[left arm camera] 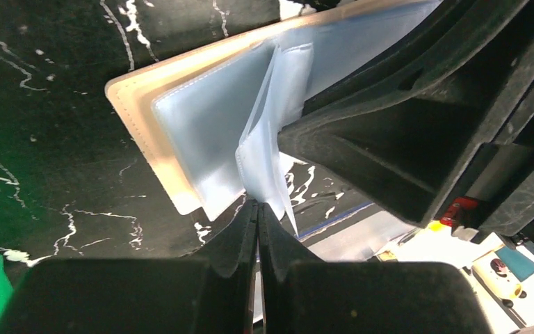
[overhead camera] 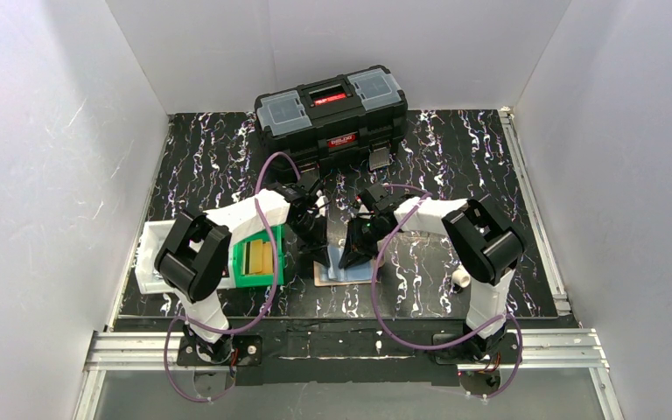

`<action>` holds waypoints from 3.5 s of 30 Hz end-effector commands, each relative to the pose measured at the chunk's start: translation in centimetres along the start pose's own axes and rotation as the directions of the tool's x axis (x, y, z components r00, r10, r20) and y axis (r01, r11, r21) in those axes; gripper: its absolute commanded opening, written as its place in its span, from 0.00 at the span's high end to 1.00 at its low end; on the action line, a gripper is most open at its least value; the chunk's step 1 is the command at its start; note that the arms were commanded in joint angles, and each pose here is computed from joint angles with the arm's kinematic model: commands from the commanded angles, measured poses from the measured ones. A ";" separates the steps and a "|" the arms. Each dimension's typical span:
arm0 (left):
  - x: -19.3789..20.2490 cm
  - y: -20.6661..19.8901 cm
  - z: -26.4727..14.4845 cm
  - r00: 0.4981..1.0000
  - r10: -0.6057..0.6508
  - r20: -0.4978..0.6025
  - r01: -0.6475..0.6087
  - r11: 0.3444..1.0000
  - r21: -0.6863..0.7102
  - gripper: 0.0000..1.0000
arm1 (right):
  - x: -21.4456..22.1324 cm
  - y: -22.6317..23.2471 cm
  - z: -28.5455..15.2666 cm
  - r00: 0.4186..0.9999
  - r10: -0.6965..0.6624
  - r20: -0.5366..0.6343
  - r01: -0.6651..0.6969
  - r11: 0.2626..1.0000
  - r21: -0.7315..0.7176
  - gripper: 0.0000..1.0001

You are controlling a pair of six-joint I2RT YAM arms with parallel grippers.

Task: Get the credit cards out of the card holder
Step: Remove the credit card from the card holder.

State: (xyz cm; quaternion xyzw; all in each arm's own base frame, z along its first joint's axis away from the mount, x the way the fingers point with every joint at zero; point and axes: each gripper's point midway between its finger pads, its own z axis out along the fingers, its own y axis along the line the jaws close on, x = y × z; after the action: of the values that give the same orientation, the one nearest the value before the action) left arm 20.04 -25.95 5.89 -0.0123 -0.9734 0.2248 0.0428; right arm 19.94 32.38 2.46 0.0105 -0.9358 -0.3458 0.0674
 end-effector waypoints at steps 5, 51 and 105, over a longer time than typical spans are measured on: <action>-1.3 -3.3 -2.1 0.996 0.039 0.083 -0.045 0.996 0.072 1.00 | -0.5 2.2 -3.5 0.993 -0.051 0.108 0.051 0.999 0.007 0.55; -6.1 4.4 -11.0 0.942 -0.174 0.288 0.168 0.985 0.044 0.72 | -1.3 0.7 -0.3 0.917 -0.388 0.091 0.227 0.697 0.681 0.28; -1.3 1.4 -2.7 0.997 -0.035 0.075 0.037 0.999 -0.026 0.75 | 0.5 -0.9 1.4 0.995 -0.102 0.003 0.101 0.987 0.128 0.99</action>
State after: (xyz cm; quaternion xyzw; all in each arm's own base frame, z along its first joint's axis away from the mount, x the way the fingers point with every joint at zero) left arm 22.59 -22.69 8.58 0.0229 -0.9763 0.2150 -0.0078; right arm 20.54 32.82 2.40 0.0667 -0.9608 -0.2685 0.0166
